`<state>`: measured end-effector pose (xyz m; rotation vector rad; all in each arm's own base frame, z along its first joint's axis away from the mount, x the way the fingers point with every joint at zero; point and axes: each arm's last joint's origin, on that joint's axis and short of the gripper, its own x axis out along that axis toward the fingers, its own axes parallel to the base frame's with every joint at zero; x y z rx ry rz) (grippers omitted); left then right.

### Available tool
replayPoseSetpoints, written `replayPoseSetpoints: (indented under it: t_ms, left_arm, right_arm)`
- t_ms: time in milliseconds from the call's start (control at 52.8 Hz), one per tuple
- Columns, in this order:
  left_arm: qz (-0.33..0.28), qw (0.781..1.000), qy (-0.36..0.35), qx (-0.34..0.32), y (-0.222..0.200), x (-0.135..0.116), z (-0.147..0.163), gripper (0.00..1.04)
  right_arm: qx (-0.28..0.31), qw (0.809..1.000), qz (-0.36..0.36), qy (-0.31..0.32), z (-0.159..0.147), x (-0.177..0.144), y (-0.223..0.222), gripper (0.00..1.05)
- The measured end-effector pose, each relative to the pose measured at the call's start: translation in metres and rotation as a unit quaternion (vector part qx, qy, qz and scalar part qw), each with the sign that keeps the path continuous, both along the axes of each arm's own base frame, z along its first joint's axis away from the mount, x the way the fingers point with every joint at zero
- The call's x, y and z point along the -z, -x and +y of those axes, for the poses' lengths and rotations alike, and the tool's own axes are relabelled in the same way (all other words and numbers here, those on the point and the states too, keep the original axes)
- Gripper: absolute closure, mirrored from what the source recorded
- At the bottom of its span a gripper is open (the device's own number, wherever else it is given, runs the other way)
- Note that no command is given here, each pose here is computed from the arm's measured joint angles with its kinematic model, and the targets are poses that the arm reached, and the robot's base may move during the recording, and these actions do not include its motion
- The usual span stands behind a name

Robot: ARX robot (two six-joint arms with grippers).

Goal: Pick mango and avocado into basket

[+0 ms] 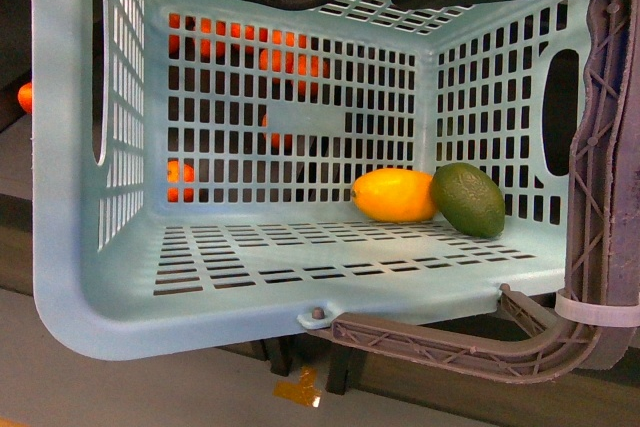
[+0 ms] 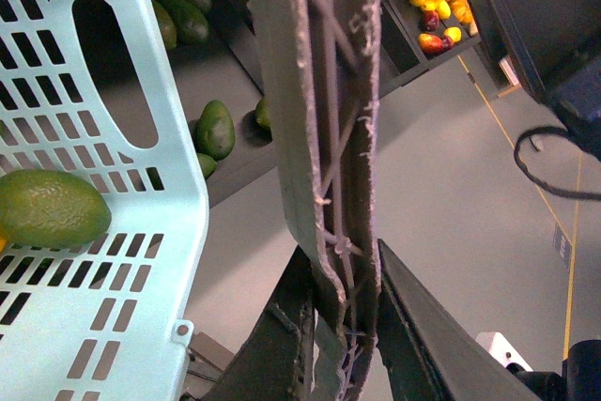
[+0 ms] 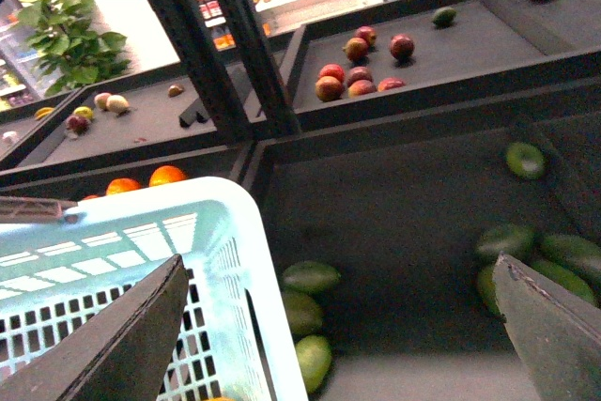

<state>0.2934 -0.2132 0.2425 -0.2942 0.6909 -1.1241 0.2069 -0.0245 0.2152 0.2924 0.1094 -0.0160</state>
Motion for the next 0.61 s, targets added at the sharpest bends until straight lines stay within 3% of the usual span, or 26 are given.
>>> replayPoseSetpoints:
  t_ms: [190, 379, 550, 607]
  left_arm:
    - [0.000, 1.000, 0.000, -0.001, 0.000, 0.000, 0.000, 0.91]
    - [0.000, 1.000, 0.000, 0.000, 0.000, 0.000, 0.000, 0.91]
    - [0.000, 1.000, 0.000, 0.000, 0.000, 0.000, 0.000, 0.91]
    - [0.000, 1.000, 0.000, 0.001, 0.000, 0.000, 0.000, 0.91]
  right_arm:
    - [0.044, 0.999, 0.007, -0.003, 0.013, 0.012, 0.042, 0.08]
    - [0.087, 0.996, 0.020, 0.008, 0.026, 0.047, 0.073, 0.08]
    - [0.086, 0.996, 0.030, 0.015, 0.026, 0.054, 0.075, 0.08]
    - [0.033, 0.998, -0.013, 0.045, 0.025, 0.054, 0.075, 0.17]
